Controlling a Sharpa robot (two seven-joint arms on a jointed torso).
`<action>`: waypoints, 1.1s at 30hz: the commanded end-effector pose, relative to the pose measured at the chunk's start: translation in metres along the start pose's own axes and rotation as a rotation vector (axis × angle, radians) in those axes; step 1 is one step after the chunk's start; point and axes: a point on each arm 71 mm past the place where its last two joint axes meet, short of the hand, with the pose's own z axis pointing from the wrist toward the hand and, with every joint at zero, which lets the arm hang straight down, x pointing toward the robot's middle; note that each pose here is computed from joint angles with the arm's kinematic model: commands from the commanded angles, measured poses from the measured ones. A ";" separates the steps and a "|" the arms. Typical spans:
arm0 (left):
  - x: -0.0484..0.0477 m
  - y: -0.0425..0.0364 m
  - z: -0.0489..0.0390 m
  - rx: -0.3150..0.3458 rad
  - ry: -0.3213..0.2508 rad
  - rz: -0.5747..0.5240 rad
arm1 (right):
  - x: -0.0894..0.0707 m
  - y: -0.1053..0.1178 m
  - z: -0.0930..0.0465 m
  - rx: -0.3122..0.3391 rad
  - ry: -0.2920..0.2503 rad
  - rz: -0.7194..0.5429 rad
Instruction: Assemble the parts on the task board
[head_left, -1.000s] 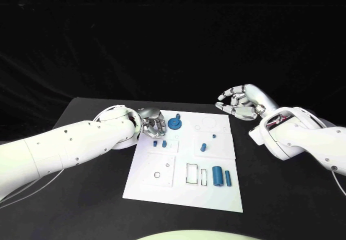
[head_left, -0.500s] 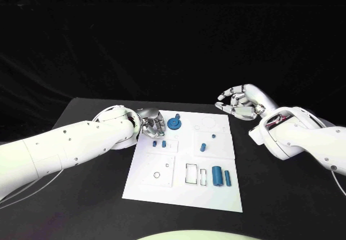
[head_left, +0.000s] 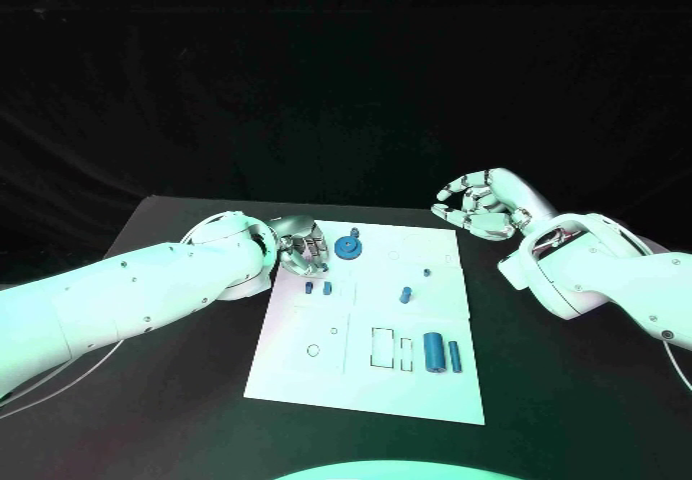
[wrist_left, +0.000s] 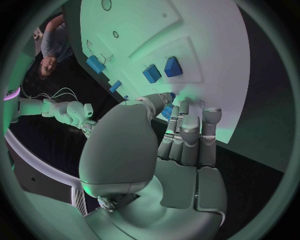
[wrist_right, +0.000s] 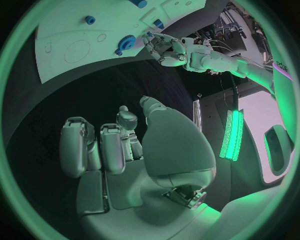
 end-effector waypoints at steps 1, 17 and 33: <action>-0.0025 -0.0043 -0.0003 0.043 -0.038 -0.028 | 0.001 0.000 0.000 0.001 0.009 -0.004; -0.0050 -0.0006 -0.0047 0.061 -0.055 -0.061 | 0.002 -0.002 0.000 0.015 0.028 -0.009; -0.0314 0.0337 -0.0462 0.143 -0.299 -0.810 | 0.026 -0.011 0.000 0.012 0.317 -0.304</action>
